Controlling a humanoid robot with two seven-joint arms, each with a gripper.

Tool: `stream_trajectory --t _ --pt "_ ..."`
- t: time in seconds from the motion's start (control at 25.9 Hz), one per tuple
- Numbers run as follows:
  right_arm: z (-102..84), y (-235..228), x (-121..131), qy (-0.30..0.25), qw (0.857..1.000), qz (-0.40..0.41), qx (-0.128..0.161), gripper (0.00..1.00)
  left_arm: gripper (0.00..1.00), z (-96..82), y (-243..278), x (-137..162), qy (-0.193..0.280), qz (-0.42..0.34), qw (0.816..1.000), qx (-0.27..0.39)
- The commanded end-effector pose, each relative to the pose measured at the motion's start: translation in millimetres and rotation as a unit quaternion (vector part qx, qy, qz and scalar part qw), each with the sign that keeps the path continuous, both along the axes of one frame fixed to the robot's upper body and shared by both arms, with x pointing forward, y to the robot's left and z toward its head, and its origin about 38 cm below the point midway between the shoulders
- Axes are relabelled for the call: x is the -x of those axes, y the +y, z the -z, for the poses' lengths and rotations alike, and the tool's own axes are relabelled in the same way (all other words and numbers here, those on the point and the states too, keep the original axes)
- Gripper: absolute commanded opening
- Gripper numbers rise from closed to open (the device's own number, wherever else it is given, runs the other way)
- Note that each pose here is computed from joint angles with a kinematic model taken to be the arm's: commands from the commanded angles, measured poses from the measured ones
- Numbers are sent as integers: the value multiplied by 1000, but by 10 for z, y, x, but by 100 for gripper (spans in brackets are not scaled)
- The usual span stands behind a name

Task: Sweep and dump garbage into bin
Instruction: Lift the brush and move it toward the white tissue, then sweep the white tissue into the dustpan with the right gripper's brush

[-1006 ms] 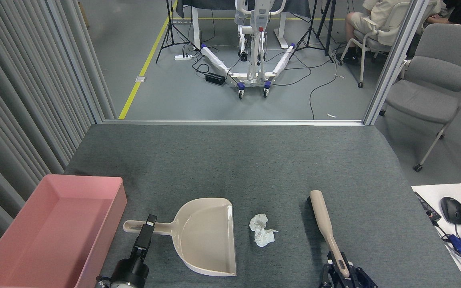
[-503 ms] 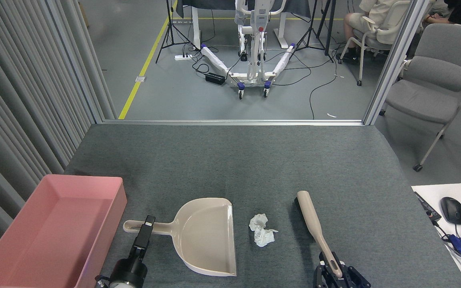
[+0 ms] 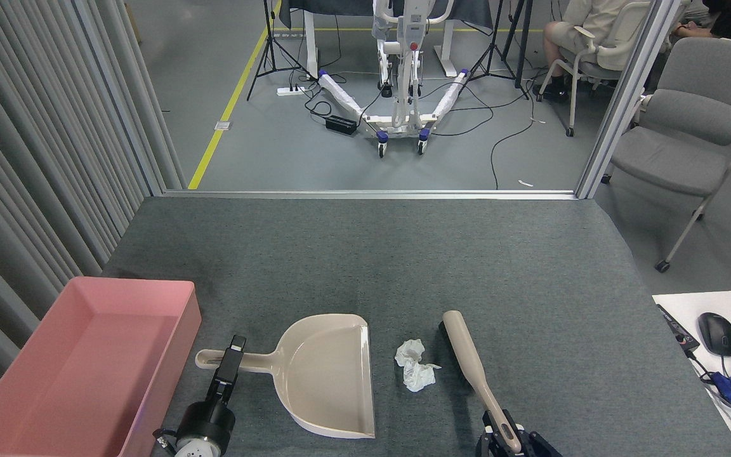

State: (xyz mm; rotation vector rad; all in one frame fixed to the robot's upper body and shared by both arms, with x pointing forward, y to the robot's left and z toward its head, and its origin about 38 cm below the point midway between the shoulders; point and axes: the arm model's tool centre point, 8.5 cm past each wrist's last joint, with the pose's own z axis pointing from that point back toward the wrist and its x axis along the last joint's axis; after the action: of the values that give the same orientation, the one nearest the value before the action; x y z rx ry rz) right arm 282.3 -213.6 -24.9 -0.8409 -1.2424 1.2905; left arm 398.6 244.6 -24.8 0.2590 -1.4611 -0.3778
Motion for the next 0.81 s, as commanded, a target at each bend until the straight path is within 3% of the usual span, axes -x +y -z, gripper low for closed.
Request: stream_trajectory --t 0.0,0.19,0.5,0.62,0.77 --pt "36 47 59 11 1000 1 -4 0 69 -25 6 -25 -4 -1 1000 -1" --pt "47 228 67 18 1000 -18 -9 0 47 -34 59 3 -16 2 1000 -1" --pt "79 730 123 30 998 -42 -35 0 46 17 72 75 -14 2 1000 1" --pt "54 962 128 30 997 -50 -49 0 40 6 61 79 -17 3 1000 2" --pt "9 1289 171 36 995 -72 -59 0 25 17 67 114 -22 5 1000 5"
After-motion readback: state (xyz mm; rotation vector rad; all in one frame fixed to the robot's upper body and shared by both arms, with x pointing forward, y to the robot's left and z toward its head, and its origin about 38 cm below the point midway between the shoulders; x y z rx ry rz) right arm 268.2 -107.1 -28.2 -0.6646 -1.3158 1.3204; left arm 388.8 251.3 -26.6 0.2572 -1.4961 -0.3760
